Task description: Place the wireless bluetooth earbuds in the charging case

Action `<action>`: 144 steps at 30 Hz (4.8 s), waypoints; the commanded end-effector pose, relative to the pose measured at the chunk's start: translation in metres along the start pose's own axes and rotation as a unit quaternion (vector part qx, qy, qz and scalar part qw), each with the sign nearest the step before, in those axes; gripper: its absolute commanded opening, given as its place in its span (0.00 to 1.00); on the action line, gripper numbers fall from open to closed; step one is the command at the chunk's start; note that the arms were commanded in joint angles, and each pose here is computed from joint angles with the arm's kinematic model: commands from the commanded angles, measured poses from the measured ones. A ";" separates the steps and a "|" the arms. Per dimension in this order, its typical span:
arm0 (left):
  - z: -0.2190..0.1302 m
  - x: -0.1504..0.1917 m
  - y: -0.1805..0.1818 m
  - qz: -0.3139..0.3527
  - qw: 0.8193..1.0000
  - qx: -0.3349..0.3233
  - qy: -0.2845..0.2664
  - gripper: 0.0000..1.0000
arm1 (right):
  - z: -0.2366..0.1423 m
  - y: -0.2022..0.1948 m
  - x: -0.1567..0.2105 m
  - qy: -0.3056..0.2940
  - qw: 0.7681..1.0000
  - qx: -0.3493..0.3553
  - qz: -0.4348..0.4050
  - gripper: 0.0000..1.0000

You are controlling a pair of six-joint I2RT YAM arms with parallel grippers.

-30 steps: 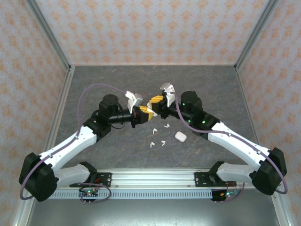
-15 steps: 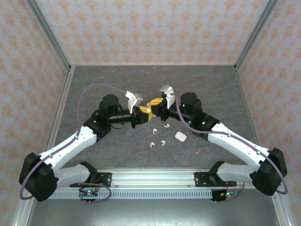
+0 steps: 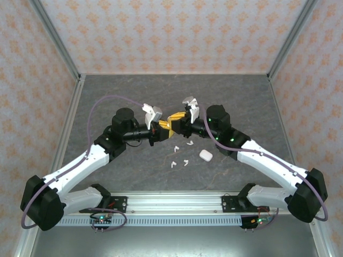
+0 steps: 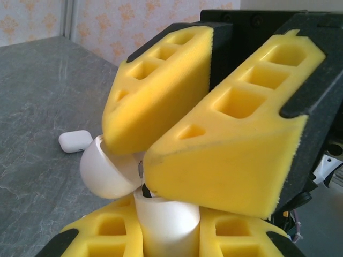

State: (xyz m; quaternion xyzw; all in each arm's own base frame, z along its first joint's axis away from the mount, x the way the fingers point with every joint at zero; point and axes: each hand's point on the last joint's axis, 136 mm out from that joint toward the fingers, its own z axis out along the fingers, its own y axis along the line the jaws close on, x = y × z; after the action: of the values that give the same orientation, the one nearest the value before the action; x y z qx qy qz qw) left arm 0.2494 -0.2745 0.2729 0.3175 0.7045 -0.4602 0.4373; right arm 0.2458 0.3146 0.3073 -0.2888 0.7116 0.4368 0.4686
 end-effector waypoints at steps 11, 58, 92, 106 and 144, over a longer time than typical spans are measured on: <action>-0.007 -0.020 -0.014 0.059 0.997 0.016 -0.043 0.04 | -0.010 0.019 -0.038 -0.017 1.000 -0.011 -0.002 0.50; -0.065 -0.057 -0.062 0.197 0.975 -0.012 -0.100 0.04 | 0.054 -0.276 0.129 0.311 0.863 0.347 0.197 0.55; -0.062 -0.047 -0.044 0.180 0.979 -0.048 -0.077 0.04 | 0.072 -0.286 0.182 0.372 0.841 0.337 0.201 0.23; -0.057 -0.048 -0.051 0.169 0.981 -0.018 -0.099 0.04 | 0.028 -0.215 0.070 0.226 0.930 0.279 0.081 0.19; -0.024 -0.053 -0.045 0.147 0.985 0.035 -0.078 0.04 | -0.046 0.007 -0.043 0.035 0.956 0.076 -0.280 0.19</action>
State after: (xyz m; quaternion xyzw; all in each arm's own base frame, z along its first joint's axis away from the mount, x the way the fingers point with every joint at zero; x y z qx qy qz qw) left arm 0.2320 -0.2680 0.3147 0.3831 0.6320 -0.4299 0.5187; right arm 0.2411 0.2796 0.3538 -0.4512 0.6560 0.2279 0.5605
